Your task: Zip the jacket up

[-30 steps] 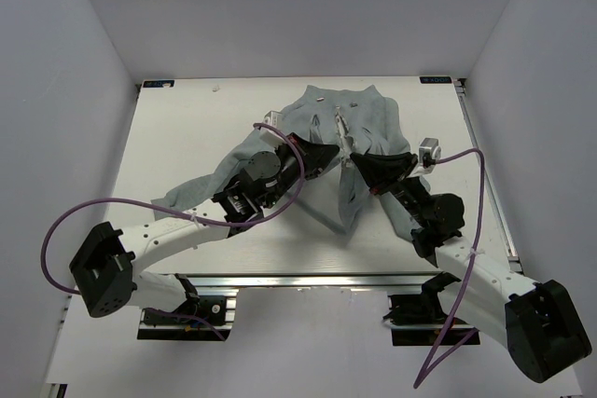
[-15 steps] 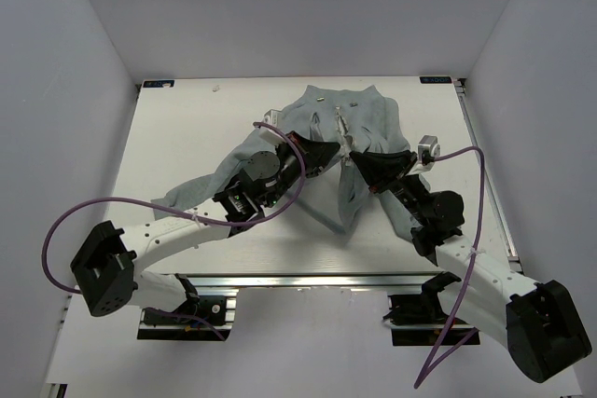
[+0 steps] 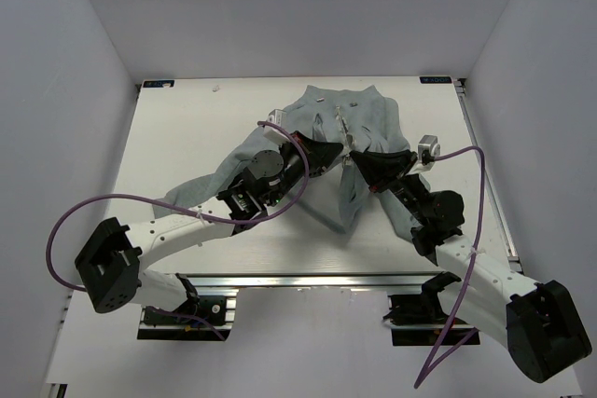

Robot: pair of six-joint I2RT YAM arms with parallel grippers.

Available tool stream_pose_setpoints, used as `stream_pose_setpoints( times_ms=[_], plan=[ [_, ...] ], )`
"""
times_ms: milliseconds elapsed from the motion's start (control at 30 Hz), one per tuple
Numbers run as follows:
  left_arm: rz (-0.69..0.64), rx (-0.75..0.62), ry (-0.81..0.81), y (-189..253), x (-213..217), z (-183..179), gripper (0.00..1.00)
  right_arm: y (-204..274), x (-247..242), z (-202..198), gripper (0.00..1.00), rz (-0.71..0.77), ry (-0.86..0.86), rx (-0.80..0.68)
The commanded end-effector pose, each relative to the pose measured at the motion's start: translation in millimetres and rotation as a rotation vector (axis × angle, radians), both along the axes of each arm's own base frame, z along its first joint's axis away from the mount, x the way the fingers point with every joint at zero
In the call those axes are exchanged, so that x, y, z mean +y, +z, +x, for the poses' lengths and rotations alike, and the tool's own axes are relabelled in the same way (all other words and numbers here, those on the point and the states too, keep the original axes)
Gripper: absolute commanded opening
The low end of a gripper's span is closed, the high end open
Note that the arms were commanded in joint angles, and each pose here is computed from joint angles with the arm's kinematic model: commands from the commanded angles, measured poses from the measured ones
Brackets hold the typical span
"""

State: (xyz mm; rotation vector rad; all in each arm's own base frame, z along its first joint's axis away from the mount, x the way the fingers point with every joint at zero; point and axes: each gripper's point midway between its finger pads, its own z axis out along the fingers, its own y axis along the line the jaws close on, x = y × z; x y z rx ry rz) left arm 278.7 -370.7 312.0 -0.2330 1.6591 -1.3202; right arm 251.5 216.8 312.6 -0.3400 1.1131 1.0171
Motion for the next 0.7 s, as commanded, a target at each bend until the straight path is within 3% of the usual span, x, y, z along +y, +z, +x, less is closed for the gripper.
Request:
stream_pose_setpoints(
  times_ms=[0,667],
  plan=[
    [-0.089,-0.06,-0.043,40,-2,-11,0.0,39,-6,-4,0.0,0.045,-0.03,-0.12],
    [-0.116,-0.067,-0.016,47,11,-15,0.0,37,-4,-3,0.0,0.036,-0.028,-0.116]
  ],
)
